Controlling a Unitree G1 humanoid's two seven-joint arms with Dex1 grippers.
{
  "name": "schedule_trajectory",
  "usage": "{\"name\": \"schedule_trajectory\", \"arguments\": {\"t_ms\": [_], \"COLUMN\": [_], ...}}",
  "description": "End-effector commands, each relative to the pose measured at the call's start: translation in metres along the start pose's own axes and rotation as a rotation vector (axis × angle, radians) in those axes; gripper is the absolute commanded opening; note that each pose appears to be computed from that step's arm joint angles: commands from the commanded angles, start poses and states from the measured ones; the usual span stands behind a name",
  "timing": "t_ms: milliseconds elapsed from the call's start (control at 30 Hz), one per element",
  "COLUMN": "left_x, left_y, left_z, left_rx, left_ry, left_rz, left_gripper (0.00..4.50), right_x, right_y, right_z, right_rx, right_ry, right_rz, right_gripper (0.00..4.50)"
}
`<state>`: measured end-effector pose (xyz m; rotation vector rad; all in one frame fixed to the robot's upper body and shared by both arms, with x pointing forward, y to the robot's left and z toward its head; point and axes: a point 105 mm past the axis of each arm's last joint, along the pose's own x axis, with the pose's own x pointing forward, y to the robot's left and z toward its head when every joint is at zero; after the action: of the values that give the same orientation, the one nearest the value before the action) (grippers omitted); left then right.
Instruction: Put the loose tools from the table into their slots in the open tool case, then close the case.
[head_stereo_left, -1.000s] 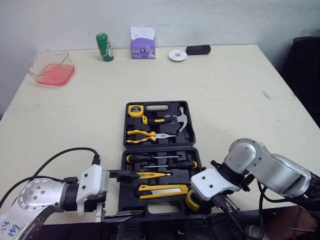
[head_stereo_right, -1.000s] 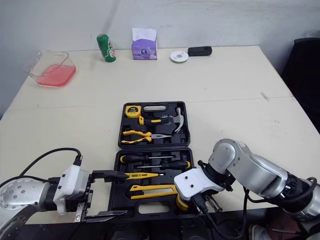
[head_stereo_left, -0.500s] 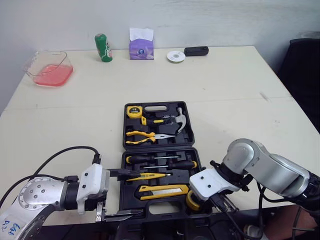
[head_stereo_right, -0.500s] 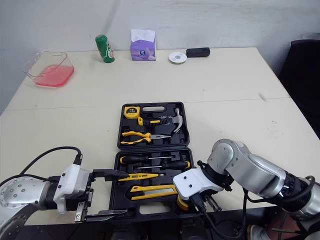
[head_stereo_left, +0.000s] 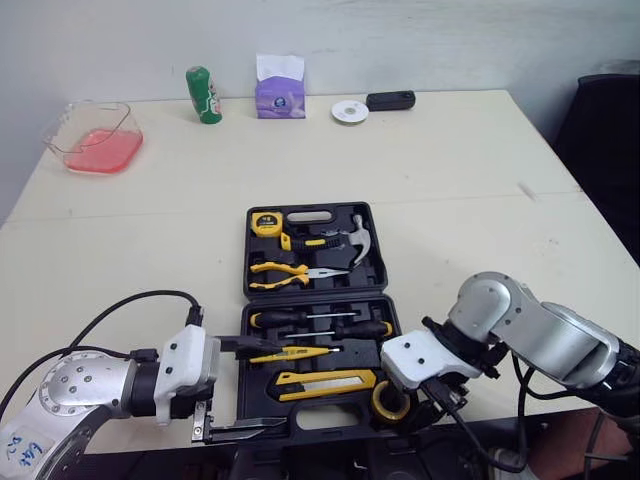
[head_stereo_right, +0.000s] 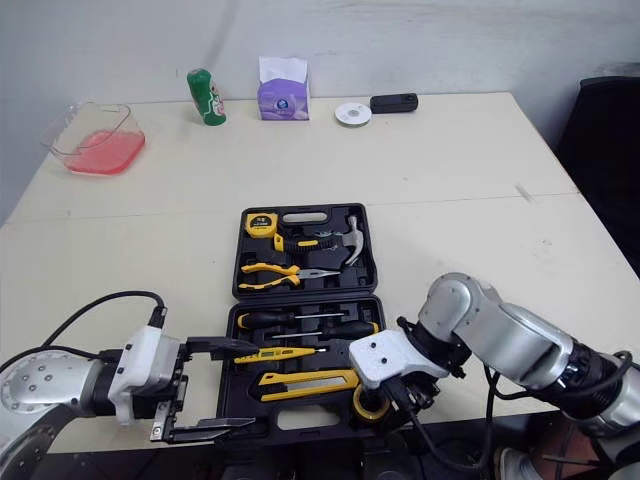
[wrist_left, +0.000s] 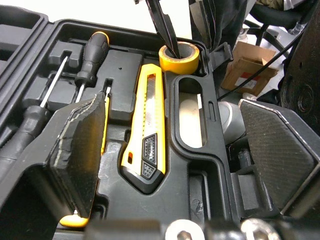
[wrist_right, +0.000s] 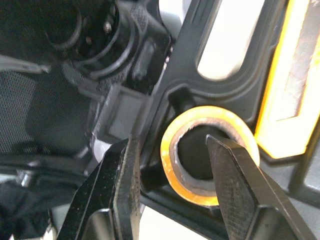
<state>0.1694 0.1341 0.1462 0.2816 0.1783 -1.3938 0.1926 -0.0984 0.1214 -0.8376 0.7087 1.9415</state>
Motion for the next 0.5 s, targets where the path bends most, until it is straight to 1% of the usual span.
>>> {"name": "schedule_trajectory", "arguments": {"t_ms": [33, 133, 267, 367, 433, 500], "left_x": [0.002, 0.003, 0.003, 0.002, -0.001, -0.003], "left_y": [-0.002, -0.002, -0.003, -0.005, -0.006, -0.005], "left_z": [0.001, 0.001, 0.003, 0.006, 0.006, 0.005], "left_rx": [0.008, 0.013, 0.03, 0.029, -0.008, -0.031], "left_ry": [-0.013, -0.017, -0.033, -0.053, -0.054, -0.05], "left_rz": [-0.009, -0.006, -0.02, -0.048, -0.063, -0.069], "left_gripper": [4.5, 4.5, 4.5, 4.5, 4.5, 4.5], "right_x": [-0.014, -0.026, -0.041, -0.042, -0.041, -0.04], "right_y": [0.011, 0.02, 0.025, 0.024, 0.026, 0.027], "right_z": [0.01, 0.005, 0.014, 0.014, 0.017, 0.018], "right_rx": [-0.001, 0.034, 0.023, 0.029, 0.007, -0.001], "right_ry": [-0.08, -0.171, -0.371, -0.425, -0.471, -0.486], "right_rz": [0.059, 0.059, 0.007, -0.038, -0.053, -0.06], "right_gripper": [2.19, 2.19, 2.19, 2.19, 2.19, 2.19]}}
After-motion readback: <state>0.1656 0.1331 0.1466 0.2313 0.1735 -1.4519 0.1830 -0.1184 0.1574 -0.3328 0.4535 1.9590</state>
